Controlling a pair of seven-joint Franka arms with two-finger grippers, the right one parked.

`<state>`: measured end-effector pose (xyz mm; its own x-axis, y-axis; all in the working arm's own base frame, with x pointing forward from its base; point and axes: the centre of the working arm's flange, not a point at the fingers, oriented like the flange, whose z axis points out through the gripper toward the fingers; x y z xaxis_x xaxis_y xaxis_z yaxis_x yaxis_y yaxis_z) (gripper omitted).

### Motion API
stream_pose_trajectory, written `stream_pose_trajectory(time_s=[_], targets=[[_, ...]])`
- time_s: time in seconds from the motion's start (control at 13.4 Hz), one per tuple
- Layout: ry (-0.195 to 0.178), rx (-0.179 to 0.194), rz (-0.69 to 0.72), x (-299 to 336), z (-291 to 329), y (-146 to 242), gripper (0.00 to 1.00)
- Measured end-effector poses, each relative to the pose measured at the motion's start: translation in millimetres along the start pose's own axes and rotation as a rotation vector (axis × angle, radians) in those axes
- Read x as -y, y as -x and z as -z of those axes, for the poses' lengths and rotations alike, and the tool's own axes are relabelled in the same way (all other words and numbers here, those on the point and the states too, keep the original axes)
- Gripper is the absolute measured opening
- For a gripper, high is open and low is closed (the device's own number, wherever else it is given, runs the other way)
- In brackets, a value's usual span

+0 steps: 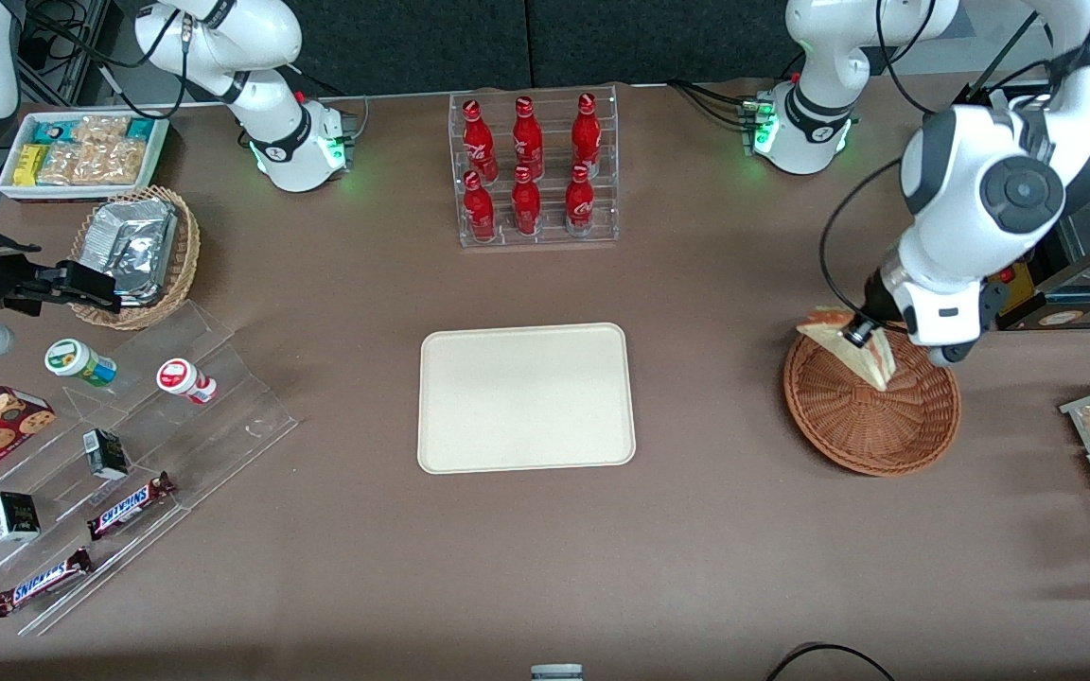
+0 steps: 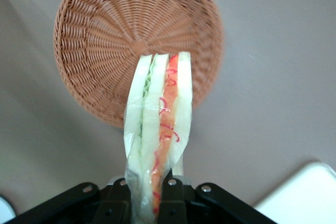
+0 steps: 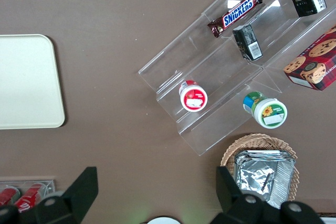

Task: Place sandwich from basket to tray
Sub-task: 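Close the left gripper on the sandwich and lift it, then carry the sandwich with the left gripper over the cream tray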

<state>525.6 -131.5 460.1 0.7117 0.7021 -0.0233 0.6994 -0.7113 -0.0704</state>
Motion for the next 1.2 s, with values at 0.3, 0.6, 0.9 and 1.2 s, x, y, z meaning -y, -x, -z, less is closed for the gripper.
stream_pose_trajectory(time_s=[0.3,0.6,0.9,1.2], targets=[[0.033,-0.020,-0.156,-61.1,54.8,85.8,0.16],[-0.013,-0.034,-0.392,-128.5,19.6,172.8,0.16],[-0.021,-0.036,-0.579,-194.8,-54.5,249.6,0.16],[0.003,-0.046,-0.668,-229.3,-122.9,272.5,0.16]])
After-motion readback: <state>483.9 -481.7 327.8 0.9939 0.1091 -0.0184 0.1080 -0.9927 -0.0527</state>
